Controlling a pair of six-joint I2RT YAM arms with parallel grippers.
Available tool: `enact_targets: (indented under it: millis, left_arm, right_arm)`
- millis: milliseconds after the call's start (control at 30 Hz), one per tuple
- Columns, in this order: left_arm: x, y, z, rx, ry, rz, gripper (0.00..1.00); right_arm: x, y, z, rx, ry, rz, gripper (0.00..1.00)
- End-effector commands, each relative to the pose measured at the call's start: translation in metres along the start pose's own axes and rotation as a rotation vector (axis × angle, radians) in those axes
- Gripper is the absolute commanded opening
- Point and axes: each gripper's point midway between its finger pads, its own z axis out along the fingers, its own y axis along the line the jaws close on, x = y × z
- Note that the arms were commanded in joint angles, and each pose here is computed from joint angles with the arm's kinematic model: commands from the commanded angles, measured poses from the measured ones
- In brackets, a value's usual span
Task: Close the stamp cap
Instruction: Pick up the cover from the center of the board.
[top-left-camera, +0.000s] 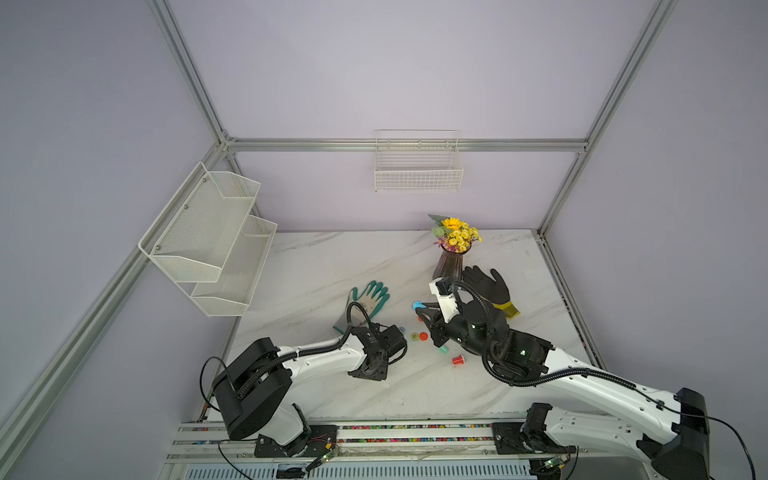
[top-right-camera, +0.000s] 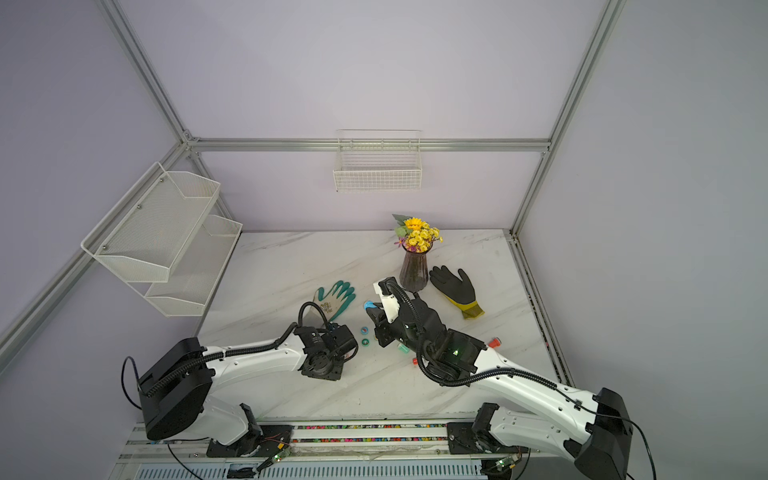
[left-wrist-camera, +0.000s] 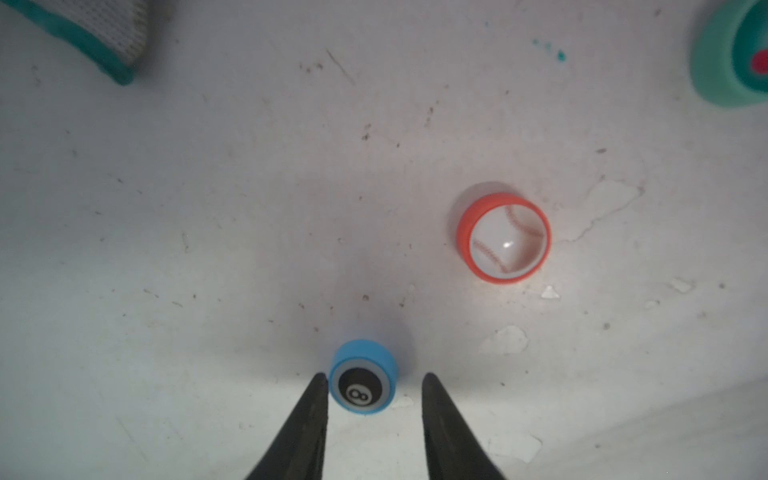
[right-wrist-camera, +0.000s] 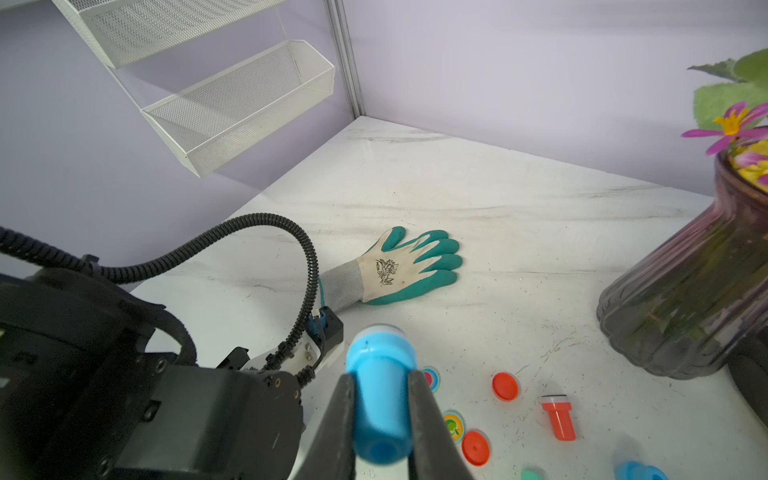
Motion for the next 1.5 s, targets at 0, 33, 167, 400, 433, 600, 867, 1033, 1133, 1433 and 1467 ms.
enact_targets:
  millis: [0, 33, 167, 400, 433, 600, 867, 1033, 1133, 1433, 1467]
  left_arm:
    - [-0.004, 0.002, 0.0, -0.032, -0.014, -0.002, 0.37]
    - [-0.003, 0.002, 0.0, -0.031, -0.012, -0.003, 0.37]
    - [0.0, 0.002, 0.006, -0.031, 0.0, -0.002, 0.37]
    - [0.001, -0.001, 0.009, -0.028, 0.007, 0.004, 0.37]
    - [0.0, -0.001, 0.008, -0.026, 0.003, 0.001, 0.37]
    - [-0.003, 0.0, 0.003, -0.026, -0.01, 0.001, 0.38]
    - [0.003, -0.004, 0.011, -0.009, 0.017, 0.005, 0.35]
    - [0.008, -0.006, 0.018, 0.004, 0.036, 0.004, 0.35]
    - [0.011, -0.008, 0.021, 0.018, 0.047, 0.0, 0.33]
    - [-0.021, -0.009, -0.015, 0.038, -0.074, 0.008, 0.27]
    - [-0.025, -0.009, -0.018, 0.037, -0.083, 0.009, 0.27]
  right_arm:
    - [-0.009, 0.003, -0.002, -0.005, -0.01, 0.002, 0.0]
    - [-0.008, 0.003, -0.002, -0.004, -0.009, 0.001, 0.0]
    - [-0.008, 0.003, -0.001, -0.005, -0.008, -0.001, 0.0]
    - [-0.008, 0.003, -0.001, -0.006, -0.006, -0.005, 0.0]
    - [-0.008, 0.003, -0.001, -0.006, -0.005, -0.005, 0.0]
    - [-0.009, 0.004, 0.0, -0.008, -0.007, -0.006, 0.0]
    - [-0.008, 0.004, -0.001, -0.009, -0.007, -0.005, 0.0]
    - [-0.009, 0.003, -0.002, -0.008, -0.01, -0.004, 0.0]
    - [-0.01, 0.003, -0.003, -0.008, -0.013, -0.003, 0.0]
    - [-0.014, 0.0, -0.009, 0.008, -0.03, -0.003, 0.0]
    - [-0.016, 0.0, -0.01, 0.008, -0.035, -0.002, 0.0]
